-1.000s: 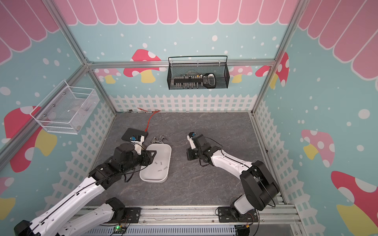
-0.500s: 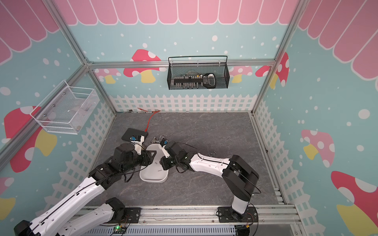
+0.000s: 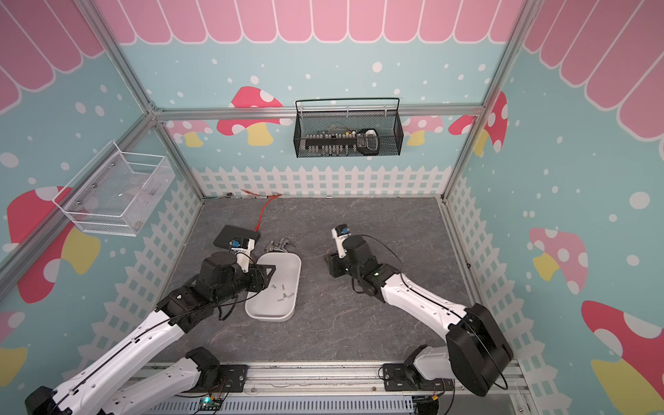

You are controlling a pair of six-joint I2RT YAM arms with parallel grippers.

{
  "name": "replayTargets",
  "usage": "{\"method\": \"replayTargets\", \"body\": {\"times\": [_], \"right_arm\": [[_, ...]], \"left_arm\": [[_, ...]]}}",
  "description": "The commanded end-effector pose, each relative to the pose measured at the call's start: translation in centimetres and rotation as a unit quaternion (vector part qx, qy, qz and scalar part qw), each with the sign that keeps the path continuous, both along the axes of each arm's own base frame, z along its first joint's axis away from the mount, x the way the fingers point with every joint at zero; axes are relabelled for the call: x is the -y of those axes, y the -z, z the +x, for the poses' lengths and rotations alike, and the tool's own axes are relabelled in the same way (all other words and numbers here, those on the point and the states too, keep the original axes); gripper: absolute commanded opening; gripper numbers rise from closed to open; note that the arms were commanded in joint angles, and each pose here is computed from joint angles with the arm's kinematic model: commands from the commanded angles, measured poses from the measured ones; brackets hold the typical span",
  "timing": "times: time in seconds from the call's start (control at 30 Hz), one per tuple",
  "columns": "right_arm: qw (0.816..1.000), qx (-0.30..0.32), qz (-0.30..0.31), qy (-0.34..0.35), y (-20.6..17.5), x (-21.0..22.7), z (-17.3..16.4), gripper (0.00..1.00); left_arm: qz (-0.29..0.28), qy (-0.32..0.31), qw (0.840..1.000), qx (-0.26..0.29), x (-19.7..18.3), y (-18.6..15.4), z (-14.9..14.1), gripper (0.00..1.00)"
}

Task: Put the screws on the desktop into the storage box
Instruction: Place the screw in the storage box, then pick up the screw from the center of the board.

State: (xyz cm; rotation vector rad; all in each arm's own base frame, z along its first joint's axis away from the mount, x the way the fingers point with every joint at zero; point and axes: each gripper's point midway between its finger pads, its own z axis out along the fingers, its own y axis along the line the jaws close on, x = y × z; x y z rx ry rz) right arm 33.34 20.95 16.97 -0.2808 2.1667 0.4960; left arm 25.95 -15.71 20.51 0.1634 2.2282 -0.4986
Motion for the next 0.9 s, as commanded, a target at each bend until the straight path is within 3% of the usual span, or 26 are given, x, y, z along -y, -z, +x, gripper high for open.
{"method": "replayTargets", "body": {"times": [0.0, 0.13, 0.23, 0.47, 0.67, 0.87], "right_arm": [[0.995, -0.013, -0.041, 0.085, 3.0, 6.3, 0.5, 0.51], [0.985, -0.036, -0.048, 0.164, 6.4, 11.2, 0.3, 0.51], [0.974, -0.063, -0.041, 0.214, 9.1, 13.8, -0.2, 0.49], [0.952, -0.062, -0.039, 0.299, 11.6, 18.0, -1.8, 0.46], [0.952, -0.038, -0.014, 0.303, 10.9, 18.2, -2.2, 0.45], [0.950, -0.034, -0.007, 0.310, 10.9, 18.4, -2.5, 0.45]], "left_arm": [[0.000, 0.041, 0.999, -0.010, 1.9, 0.3, -0.5, 0.60], [-0.012, 0.072, 0.997, -0.026, 5.5, 0.5, -1.0, 0.58], [0.008, 0.115, 0.993, -0.023, 10.3, 0.8, -1.5, 0.58], [0.022, 0.197, 0.976, -0.094, 20.6, 6.7, -0.2, 0.51], [0.033, 0.236, 0.962, -0.130, 27.9, 10.1, 1.9, 0.48], [0.033, 0.223, 0.963, -0.150, 31.1, 12.5, 4.3, 0.47]]}}
